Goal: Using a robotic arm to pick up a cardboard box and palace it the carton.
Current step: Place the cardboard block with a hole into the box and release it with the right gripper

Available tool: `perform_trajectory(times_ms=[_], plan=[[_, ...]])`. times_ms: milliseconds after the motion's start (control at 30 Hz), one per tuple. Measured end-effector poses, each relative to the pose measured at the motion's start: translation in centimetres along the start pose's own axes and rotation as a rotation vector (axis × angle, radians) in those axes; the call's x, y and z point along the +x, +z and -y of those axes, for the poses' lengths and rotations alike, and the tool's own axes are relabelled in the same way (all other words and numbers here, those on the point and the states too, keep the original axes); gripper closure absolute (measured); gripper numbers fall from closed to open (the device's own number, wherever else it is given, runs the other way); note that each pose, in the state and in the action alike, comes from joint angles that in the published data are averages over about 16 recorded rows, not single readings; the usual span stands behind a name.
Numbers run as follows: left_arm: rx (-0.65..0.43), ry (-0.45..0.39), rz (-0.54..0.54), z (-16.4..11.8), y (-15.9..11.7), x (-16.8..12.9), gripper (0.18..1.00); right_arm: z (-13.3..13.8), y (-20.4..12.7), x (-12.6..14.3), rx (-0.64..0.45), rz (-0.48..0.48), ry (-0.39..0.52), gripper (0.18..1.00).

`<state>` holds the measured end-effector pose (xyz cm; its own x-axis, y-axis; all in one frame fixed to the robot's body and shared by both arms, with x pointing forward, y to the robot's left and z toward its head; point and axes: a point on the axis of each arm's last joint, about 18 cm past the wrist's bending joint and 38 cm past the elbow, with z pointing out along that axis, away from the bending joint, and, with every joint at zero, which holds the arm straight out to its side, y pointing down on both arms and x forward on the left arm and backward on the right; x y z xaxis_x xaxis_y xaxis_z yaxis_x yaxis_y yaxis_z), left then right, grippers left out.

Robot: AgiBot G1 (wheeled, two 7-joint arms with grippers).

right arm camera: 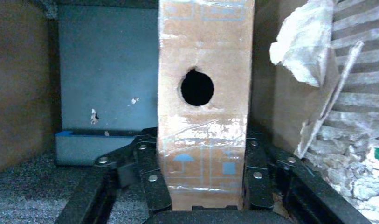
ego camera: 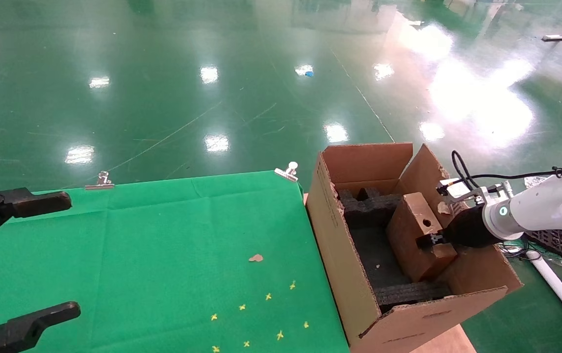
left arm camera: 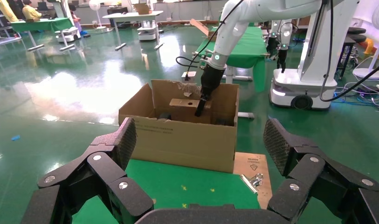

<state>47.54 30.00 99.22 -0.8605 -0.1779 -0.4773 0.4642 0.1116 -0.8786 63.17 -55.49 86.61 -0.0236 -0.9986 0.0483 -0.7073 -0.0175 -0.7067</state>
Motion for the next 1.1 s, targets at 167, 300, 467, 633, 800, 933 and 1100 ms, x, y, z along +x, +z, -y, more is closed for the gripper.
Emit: perform_trajectory(times_ms=[167, 300, 467, 633, 800, 933, 1100], plan=[[0.000, 0.000, 0.000, 0.0, 0.0, 0.0, 0.184, 0.5, -0.4, 0.0, 0.001, -0.001, -0.004, 0.715], [0.000, 0.000, 0.000, 0.0, 0.0, 0.0, 0.184, 1.3, -1.1, -0.2, 0.008, 0.001, -0.017, 0.643], [0.000, 0.000, 0.000, 0.0, 0.0, 0.0, 0.184, 3.4, -2.9, -0.4, 0.047, 0.011, -0.051, 0.540], [0.000, 0.000, 0.000, 0.0, 0.0, 0.0, 0.184, 6.6, -6.2, -0.6, 0.129, 0.029, -0.105, 0.433], [0.000, 0.000, 0.000, 0.0, 0.0, 0.0, 0.184, 9.9, -10.9, -0.7, 0.246, 0.054, -0.169, 0.334], [0.000, 0.000, 0.000, 0.0, 0.0, 0.0, 0.184, 11.8, -14.4, -0.6, 0.343, 0.071, -0.214, 0.274], [0.000, 0.000, 0.000, 0.0, 0.0, 0.0, 0.184, 12.9, -17.4, -0.6, 0.439, 0.092, -0.253, 0.224]])
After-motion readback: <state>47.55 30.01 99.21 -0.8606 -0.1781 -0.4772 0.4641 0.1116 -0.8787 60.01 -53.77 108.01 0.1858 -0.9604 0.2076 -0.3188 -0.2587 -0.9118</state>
